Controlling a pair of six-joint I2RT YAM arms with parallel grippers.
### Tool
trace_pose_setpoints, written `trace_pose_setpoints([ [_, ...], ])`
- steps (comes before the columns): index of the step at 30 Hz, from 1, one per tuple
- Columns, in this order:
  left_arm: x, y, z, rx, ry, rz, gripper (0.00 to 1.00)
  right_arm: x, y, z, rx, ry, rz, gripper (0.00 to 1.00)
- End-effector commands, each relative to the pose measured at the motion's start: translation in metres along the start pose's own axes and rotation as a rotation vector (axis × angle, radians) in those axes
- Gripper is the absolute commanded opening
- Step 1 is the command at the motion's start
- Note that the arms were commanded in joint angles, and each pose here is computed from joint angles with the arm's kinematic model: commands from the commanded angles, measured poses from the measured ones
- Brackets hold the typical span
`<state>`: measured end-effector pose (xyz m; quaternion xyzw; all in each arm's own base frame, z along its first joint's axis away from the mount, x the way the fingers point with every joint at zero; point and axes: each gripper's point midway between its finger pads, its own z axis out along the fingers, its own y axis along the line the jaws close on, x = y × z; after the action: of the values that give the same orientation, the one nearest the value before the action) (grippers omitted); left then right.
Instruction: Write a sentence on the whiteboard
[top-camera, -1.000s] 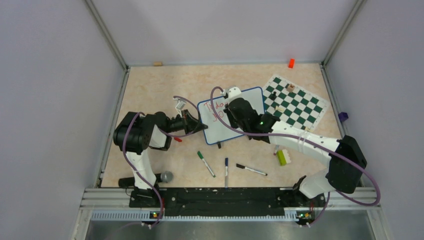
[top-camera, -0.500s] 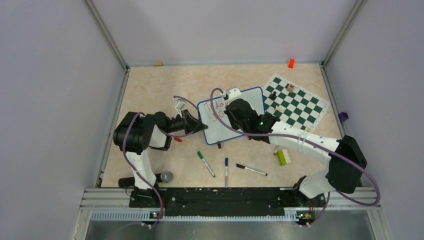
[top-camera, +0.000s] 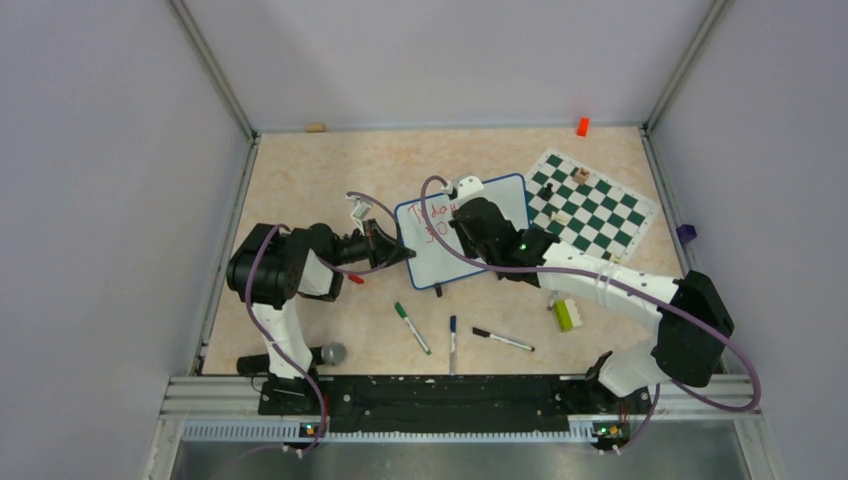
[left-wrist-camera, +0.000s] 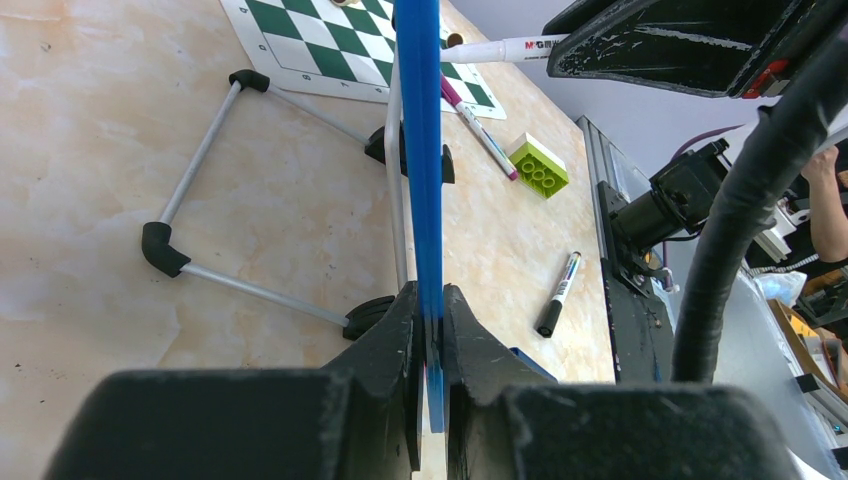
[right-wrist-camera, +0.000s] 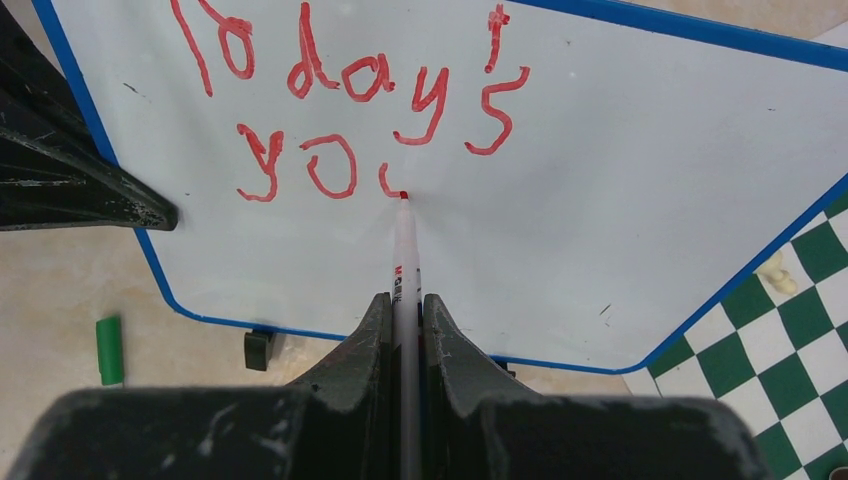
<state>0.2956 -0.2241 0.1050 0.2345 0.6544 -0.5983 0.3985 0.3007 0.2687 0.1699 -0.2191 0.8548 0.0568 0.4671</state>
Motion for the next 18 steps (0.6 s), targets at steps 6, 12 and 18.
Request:
trace_pose_setpoints([
  [6, -0.008, -0.013, 0.001, 0.063, -0.006, 0.148, 0.0, -0.029, -0.011, 0.003, 0.054, -0.061, 0.011, 0.0],
  [12, -0.007, -0.012, 0.001, 0.062, -0.005, 0.144, 0.0, -0.035, -0.013, 0.003, 0.057, -0.071, 0.011, 0.0],
  [18, -0.007, -0.012, 0.001, 0.063, -0.004, 0.144, 0.0, -0.036, -0.013, 0.004, 0.052, -0.071, 0.012, 0.0],
])
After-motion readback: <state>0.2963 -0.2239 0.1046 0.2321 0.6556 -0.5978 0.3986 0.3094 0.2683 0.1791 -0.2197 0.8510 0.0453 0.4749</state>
